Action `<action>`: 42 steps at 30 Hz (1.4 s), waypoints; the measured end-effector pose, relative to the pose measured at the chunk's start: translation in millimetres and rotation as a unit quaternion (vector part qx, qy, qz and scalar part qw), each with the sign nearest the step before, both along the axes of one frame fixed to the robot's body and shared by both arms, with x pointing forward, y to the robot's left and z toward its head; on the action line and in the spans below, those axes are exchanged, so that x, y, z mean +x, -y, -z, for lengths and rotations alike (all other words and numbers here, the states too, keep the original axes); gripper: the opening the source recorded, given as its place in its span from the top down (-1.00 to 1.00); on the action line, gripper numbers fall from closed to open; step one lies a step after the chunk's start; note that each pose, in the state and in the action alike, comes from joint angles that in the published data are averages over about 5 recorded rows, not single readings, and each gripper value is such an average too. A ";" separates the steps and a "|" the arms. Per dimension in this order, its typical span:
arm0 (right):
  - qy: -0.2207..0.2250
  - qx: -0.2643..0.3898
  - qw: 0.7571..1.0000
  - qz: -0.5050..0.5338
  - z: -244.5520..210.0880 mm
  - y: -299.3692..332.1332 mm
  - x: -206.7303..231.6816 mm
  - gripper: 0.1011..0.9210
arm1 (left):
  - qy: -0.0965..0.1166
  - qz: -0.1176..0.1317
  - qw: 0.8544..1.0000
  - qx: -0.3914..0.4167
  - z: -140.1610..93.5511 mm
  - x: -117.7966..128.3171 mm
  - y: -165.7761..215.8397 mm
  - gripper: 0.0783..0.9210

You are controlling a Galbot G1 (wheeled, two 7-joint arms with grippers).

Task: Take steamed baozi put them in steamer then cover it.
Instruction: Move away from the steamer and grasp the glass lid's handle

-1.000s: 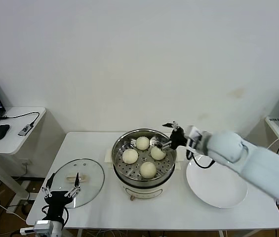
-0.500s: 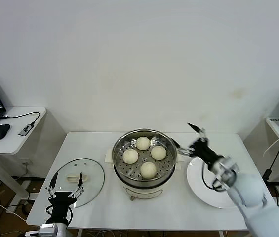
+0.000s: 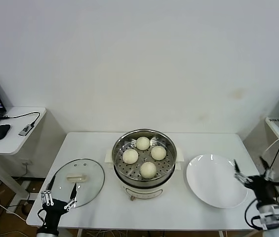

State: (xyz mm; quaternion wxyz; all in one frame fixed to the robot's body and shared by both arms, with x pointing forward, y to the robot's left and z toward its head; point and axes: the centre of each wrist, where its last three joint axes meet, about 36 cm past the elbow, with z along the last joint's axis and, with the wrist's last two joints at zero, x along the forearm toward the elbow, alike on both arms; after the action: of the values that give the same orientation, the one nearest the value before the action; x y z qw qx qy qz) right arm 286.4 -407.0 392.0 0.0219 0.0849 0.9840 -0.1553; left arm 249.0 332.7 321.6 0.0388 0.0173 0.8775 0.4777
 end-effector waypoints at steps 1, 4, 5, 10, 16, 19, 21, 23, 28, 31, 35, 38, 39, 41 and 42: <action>0.000 0.001 1.000 0.010 2.5 0.5 -2.8 -0.76 | -0.001 0.007 1.000 0.026 1.7 0.6 -3.4 -0.77; -0.001 0.002 0.999 0.035 8.2 2.3 -10.6 -0.76 | -0.005 0.027 0.995 0.096 6.9 5.0 -12.7 -0.77; -0.001 0.002 0.999 0.041 9.4 3.1 -13.0 -0.76 | -0.007 0.032 0.993 0.117 8.5 7.1 -15.6 -0.77; -0.003 -0.002 0.998 0.068 14.2 7.0 -24.5 -0.76 | -0.015 0.052 0.979 0.195 16.8 20.4 -28.0 -0.77; -0.012 -0.006 0.996 0.087 22.5 6.5 -35.7 -0.76 | -0.023 0.062 0.967 0.248 26.8 38.2 -35.3 -0.77; -0.013 -0.008 0.996 0.092 24.7 5.2 -38.7 -0.76 | -0.025 0.066 0.961 0.266 30.5 47.8 -37.7 -0.77; -0.015 -0.009 0.995 0.095 25.6 4.6 -40.5 -0.76 | -0.027 0.067 0.958 0.278 32.3 54.8 -39.9 -0.77; -0.016 -0.010 0.995 0.098 26.3 4.6 -42.3 -0.76 | -0.028 0.068 0.955 0.287 34.0 62.1 -41.7 -0.77; -0.023 -0.014 0.994 0.103 30.4 5.8 -47.3 -0.76 | -0.030 0.068 0.950 0.304 38.2 80.6 -45.0 -0.77; -0.027 -0.015 0.994 0.104 33.2 5.6 -48.5 -0.76 | -0.030 0.067 0.947 0.312 40.2 90.9 -46.6 -0.77; -0.032 -0.015 0.994 0.104 36.8 4.8 -48.7 -0.76 | -0.031 0.065 0.944 0.322 42.3 103.6 -49.7 -0.77; -0.035 -0.016 0.994 0.103 38.7 4.3 -49.1 -0.76 | -0.034 0.063 0.941 0.329 43.8 111.3 -53.7 -0.77; -0.036 -0.016 0.994 0.103 39.1 4.3 -49.1 -0.76 | -0.036 0.063 0.941 0.331 44.2 113.2 -55.3 -0.77; -0.037 -0.016 0.994 0.103 39.9 4.5 -49.2 -0.76 | -0.038 0.062 0.939 0.335 44.8 116.4 -58.0 -0.77; -0.038 -0.016 0.994 0.103 40.2 4.5 -49.2 -0.76 | -0.039 0.062 0.939 0.336 45.0 117.6 -59.1 -0.77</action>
State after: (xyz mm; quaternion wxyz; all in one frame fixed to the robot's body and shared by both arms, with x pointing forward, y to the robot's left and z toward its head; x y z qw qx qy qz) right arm 237.3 -411.5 351.8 -0.0303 0.1799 0.9674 -0.1759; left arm 366.6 391.8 276.7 0.0259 0.1019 0.6636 0.7407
